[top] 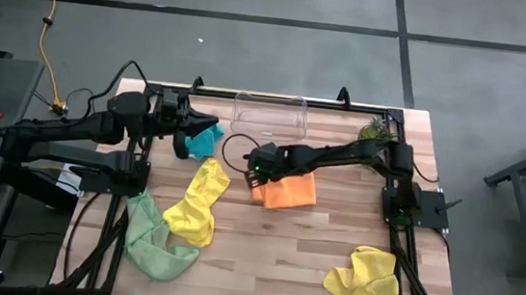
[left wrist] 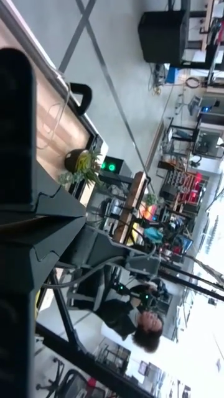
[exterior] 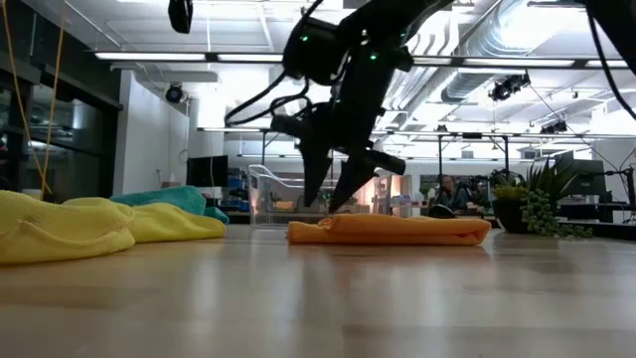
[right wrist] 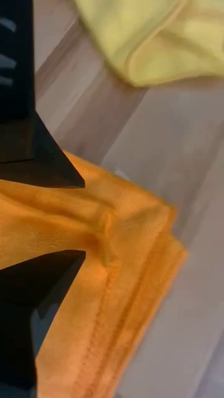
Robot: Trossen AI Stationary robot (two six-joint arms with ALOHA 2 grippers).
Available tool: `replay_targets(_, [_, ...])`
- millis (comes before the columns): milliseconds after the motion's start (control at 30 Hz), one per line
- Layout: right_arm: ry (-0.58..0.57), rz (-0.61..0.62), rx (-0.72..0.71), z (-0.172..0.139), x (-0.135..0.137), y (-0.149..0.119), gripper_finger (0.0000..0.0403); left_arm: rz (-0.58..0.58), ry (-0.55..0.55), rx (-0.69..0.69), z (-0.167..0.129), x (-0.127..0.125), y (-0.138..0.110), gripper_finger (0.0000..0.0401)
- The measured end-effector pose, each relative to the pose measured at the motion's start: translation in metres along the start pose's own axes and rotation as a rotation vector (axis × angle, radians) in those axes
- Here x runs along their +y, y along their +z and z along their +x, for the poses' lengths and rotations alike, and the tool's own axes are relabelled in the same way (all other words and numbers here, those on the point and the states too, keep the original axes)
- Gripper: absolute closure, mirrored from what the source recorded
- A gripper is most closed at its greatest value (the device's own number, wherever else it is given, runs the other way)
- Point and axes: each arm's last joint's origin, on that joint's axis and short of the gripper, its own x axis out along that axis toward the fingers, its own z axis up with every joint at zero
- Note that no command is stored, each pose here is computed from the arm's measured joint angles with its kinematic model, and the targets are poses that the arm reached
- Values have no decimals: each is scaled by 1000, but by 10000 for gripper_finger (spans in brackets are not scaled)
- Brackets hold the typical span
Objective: Fold microfiber towels
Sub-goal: Fold the orange microfiber towel
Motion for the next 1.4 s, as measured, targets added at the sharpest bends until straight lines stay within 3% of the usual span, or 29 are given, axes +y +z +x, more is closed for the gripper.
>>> replay_targets(500, [-70,-22,1,28,12,-4,240,-8,-7,8,0,0,-1,401])
replay_targets(800, [-127,-20,-20,28,11,-9,243,-11,-6,8,0,0,-1,401])
replay_targets(1200, [-146,-24,-36,28,10,-9,331,-9,-2,11,0,0,-1,401])
replay_targets(1400, [-145,-22,-38,23,9,-8,356,-9,-2,11,0,0,-1,401])
